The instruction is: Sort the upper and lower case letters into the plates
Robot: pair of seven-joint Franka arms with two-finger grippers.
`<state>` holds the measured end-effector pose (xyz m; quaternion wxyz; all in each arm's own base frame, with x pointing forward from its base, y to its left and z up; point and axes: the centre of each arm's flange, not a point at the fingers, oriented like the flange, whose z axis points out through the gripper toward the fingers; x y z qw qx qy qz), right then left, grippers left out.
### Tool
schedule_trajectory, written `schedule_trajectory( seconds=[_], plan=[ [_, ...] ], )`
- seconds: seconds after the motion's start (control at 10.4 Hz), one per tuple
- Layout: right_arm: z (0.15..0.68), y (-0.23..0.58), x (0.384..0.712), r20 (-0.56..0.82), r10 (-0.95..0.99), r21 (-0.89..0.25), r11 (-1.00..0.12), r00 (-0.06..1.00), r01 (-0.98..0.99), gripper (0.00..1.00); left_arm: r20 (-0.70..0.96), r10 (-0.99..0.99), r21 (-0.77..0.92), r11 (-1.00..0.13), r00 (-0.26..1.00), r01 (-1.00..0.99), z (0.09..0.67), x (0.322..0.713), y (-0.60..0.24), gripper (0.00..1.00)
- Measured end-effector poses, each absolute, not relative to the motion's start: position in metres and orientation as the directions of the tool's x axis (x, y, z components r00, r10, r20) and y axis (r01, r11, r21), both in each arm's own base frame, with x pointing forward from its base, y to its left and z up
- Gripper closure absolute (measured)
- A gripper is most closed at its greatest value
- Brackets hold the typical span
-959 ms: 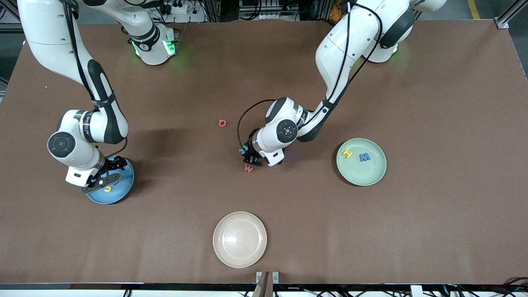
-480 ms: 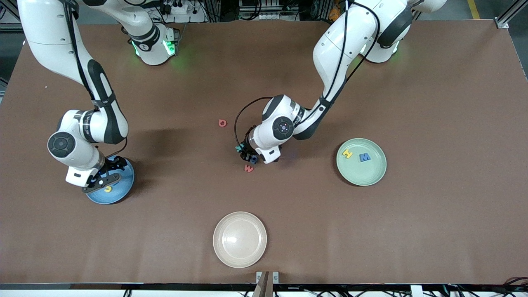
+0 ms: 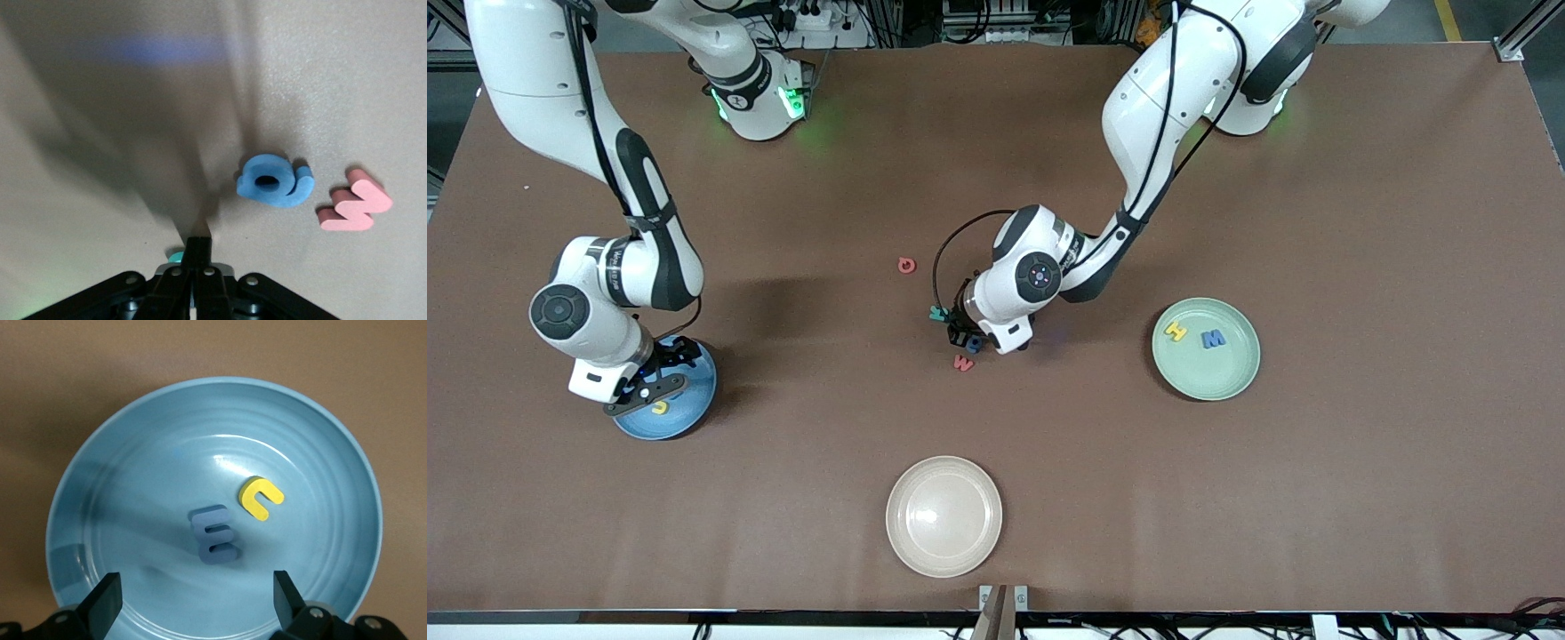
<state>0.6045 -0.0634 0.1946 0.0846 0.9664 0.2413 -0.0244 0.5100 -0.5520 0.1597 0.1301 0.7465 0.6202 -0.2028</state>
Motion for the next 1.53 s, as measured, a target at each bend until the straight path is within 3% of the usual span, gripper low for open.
schedule_trajectory(
  seconds=[0.67,0.86,1.06,1.34,1.44,1.53],
  plan=[
    [0.194,-0.063,0.604,-0.088,0.463,0.152,-0.869,0.882,0.471,0.0,-0.462,0.871,-0.072,-0.226,0.168,0.971,0.16,0.528,-0.533,0.97],
    [0.192,-0.064,0.604,-0.092,0.462,0.151,-0.869,0.882,0.471,0.0,-0.467,0.861,-0.08,-0.266,0.199,0.961,0.171,0.54,-0.523,0.79],
    [0.188,-0.067,0.603,-0.098,0.457,0.151,-0.871,0.884,0.467,0.0,-0.479,0.844,-0.076,-0.311,0.239,0.947,0.209,0.565,-0.499,0.48],
    [0.199,-0.079,0.613,-0.082,0.506,0.166,-0.842,0.858,0.513,0.0,-0.505,0.729,-0.02,-0.545,0.462,0.838,0.262,0.593,-0.447,0.08],
    [0.207,-0.095,0.618,-0.077,0.525,0.174,-0.83,0.847,0.53,0.0,-0.509,0.683,-0.003,-0.61,0.524,0.792,0.272,0.602,-0.426,0.0],
    [0.21,-0.113,0.619,-0.077,0.531,0.177,-0.826,0.844,0.536,0.0,-0.504,0.636,0.013,-0.67,0.583,0.742,0.28,0.611,-0.404,0.0]
  ],
)
